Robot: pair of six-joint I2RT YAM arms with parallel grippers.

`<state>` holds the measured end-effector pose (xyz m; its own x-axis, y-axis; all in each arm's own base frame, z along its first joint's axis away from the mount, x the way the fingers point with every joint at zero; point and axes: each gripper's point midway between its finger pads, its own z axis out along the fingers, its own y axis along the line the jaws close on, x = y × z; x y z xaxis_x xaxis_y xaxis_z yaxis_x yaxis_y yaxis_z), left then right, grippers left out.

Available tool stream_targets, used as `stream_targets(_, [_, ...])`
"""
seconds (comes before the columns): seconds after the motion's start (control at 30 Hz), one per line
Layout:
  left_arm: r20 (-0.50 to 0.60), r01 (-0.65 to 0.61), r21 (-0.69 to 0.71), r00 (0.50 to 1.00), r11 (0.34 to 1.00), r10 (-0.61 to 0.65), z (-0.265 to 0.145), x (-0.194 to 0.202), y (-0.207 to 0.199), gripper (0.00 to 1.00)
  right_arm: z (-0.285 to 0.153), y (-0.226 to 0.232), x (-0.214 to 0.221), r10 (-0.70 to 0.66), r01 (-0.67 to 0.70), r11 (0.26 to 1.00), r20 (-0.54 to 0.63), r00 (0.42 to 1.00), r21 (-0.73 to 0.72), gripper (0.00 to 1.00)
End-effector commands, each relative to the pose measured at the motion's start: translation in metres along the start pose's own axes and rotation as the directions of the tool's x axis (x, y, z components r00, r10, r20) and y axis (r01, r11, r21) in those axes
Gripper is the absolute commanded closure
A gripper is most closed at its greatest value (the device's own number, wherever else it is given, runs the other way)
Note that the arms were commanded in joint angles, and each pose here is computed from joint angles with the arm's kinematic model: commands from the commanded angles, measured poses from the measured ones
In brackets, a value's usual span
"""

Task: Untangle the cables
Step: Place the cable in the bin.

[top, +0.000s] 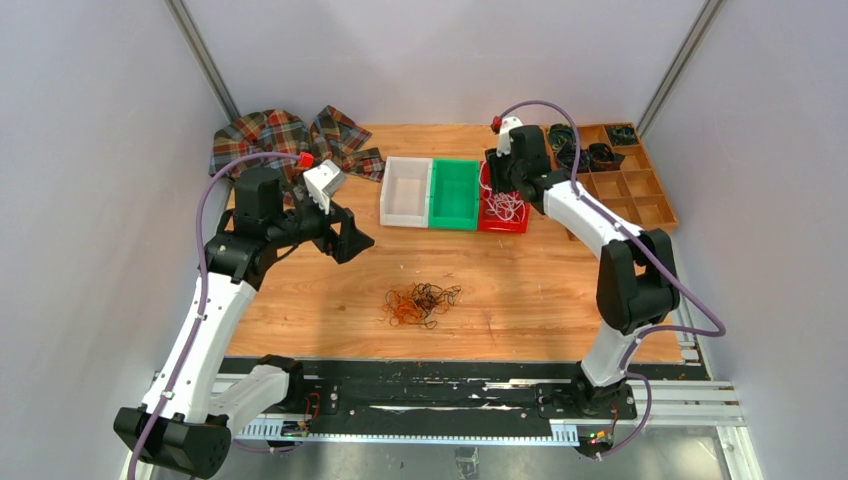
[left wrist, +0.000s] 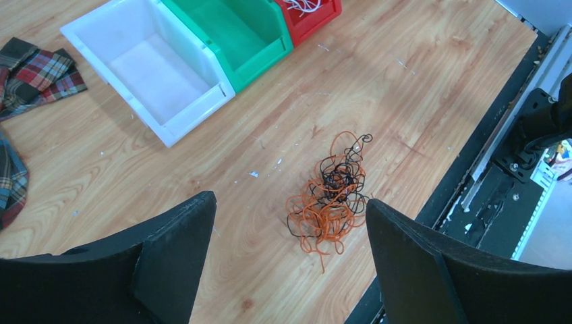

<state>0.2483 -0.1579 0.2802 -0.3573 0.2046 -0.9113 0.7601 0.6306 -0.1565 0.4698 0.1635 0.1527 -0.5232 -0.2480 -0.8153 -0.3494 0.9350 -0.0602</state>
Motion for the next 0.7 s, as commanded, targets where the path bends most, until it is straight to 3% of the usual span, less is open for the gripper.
stream_targets(0.0, [0.034, -0.026, 0.006, 0.999, 1.000, 0.026, -0.003, -0.011, -0.002, 0.14, 0.010, 0.011, -0.012, 0.073, -0.073, 0.995, 0.009, 0.997, -0.074, 0.68])
stream_targets(0.23, [0.032, -0.039, 0.000, 0.999, 0.999, 0.039, -0.004, -0.011, -0.001, 0.13, 0.047, -0.008, 0.048, 0.137, -0.135, 0.991, -0.138, 0.981, 0.024, 0.99])
stream_targets(0.4, [0.030, -0.040, 0.002, 0.999, 0.999, 0.040, -0.003, -0.010, -0.001, 0.13, 0.057, -0.017, 0.079, 0.148, -0.136, 0.988, -0.196, 0.969, 0.075, 0.99])
stream_targets(0.57, [0.027, -0.036, 0.001, 0.999, 0.999, 0.036, -0.002, -0.009, 0.000, 0.13, 0.049, -0.023, 0.057, 0.137, -0.125, 0.988, -0.140, 0.981, 0.091, 0.99])
stream_targets(0.67, [0.022, -0.038, -0.003, 0.999, 0.999, 0.038, -0.001, -0.007, 0.001, 0.13, 0.029, -0.027, 0.021, 0.129, -0.125, 0.988, -0.051, 0.990, 0.090, 0.83])
